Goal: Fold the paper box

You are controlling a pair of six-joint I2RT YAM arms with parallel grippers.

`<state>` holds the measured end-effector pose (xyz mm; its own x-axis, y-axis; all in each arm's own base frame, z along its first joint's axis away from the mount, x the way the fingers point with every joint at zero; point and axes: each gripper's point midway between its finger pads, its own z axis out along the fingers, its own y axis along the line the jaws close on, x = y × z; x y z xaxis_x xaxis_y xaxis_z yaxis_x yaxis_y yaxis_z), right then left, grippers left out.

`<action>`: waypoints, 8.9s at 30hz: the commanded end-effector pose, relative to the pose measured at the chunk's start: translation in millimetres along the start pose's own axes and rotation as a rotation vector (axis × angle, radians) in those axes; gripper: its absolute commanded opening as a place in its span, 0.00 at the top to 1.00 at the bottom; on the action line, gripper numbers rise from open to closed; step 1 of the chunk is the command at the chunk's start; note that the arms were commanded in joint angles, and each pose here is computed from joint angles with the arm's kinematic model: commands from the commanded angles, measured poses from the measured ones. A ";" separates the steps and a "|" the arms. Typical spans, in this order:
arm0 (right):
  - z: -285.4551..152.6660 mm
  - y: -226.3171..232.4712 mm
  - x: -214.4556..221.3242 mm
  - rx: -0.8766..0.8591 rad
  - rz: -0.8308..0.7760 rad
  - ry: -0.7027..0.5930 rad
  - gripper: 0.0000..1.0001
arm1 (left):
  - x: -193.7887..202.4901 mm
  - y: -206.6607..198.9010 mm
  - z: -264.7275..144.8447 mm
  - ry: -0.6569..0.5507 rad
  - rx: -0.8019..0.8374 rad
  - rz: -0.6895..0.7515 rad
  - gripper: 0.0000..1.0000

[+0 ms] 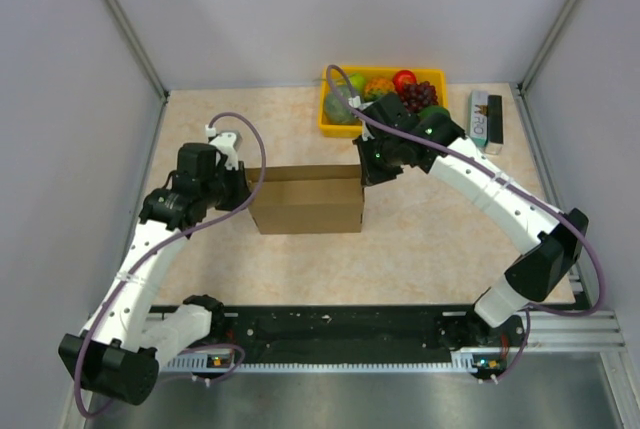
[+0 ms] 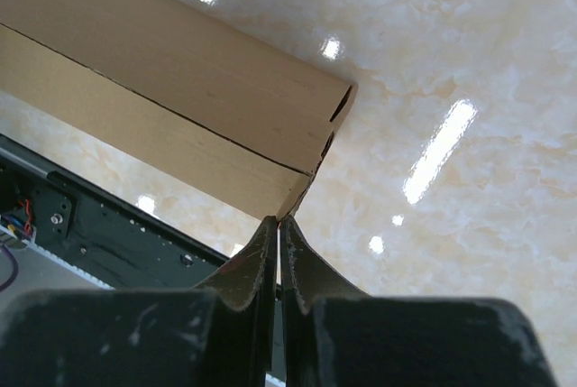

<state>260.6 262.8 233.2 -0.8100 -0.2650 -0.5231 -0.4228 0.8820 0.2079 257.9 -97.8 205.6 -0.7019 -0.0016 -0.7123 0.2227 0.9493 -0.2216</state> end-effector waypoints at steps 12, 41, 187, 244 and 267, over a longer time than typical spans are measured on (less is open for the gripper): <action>-3.5 7.3 -1.0 -0.027 -0.019 -0.021 1.00 | -20.4 -0.2 -15.0 -0.057 -0.021 0.029 0.50; -2.0 12.3 -1.4 -0.042 -0.023 -0.017 1.00 | -21.6 -6.8 -4.4 -0.023 0.011 0.031 0.97; -3.3 -17.5 -27.3 0.241 -0.102 -0.176 0.76 | 46.5 13.2 13.7 0.043 -0.076 -0.151 1.00; 21.9 -30.9 -6.9 0.253 -0.117 -0.307 1.00 | 1.3 -20.8 -59.7 -0.179 0.061 -0.235 0.35; 12.1 -27.5 -5.4 0.246 -0.081 -0.356 1.00 | -64.0 -29.0 -25.6 -0.261 0.115 -0.431 0.31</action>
<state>287.8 251.3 214.1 -0.5758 -0.2268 -0.7855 -0.3463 0.9380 -0.0171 265.8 -119.7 270.4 -0.6043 -0.4392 -0.6648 0.0423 0.8155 -0.5772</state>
